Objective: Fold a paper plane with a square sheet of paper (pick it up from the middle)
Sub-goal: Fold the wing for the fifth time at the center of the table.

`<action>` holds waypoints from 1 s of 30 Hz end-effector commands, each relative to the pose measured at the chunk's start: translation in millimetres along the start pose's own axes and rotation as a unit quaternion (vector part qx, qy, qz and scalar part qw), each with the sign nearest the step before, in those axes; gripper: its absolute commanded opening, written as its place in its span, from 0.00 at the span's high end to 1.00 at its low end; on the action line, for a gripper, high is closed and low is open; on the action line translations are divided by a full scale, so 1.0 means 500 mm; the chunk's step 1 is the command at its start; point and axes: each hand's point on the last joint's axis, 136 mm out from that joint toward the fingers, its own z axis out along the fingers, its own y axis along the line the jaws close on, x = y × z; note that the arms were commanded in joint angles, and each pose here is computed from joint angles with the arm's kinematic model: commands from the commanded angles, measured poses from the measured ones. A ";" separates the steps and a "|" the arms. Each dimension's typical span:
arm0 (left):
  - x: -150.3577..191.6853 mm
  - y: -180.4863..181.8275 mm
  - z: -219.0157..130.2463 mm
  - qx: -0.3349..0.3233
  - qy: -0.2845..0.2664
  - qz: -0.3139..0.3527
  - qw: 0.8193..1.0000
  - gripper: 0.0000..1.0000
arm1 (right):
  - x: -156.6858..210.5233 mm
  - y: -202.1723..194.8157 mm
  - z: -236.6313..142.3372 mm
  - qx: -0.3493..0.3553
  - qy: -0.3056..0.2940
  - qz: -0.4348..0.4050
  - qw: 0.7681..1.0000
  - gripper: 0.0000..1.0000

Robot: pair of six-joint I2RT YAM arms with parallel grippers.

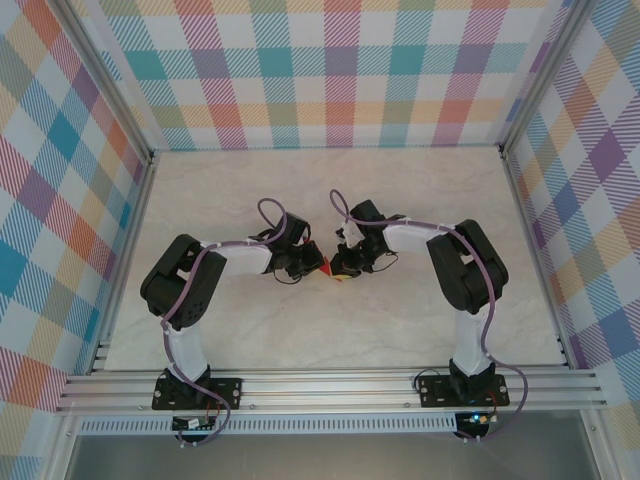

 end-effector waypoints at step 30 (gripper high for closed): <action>0.030 0.106 0.022 -0.106 0.018 -0.027 0.994 0.89 | 0.022 0.025 -0.047 0.022 -0.013 -0.013 1.000 0.92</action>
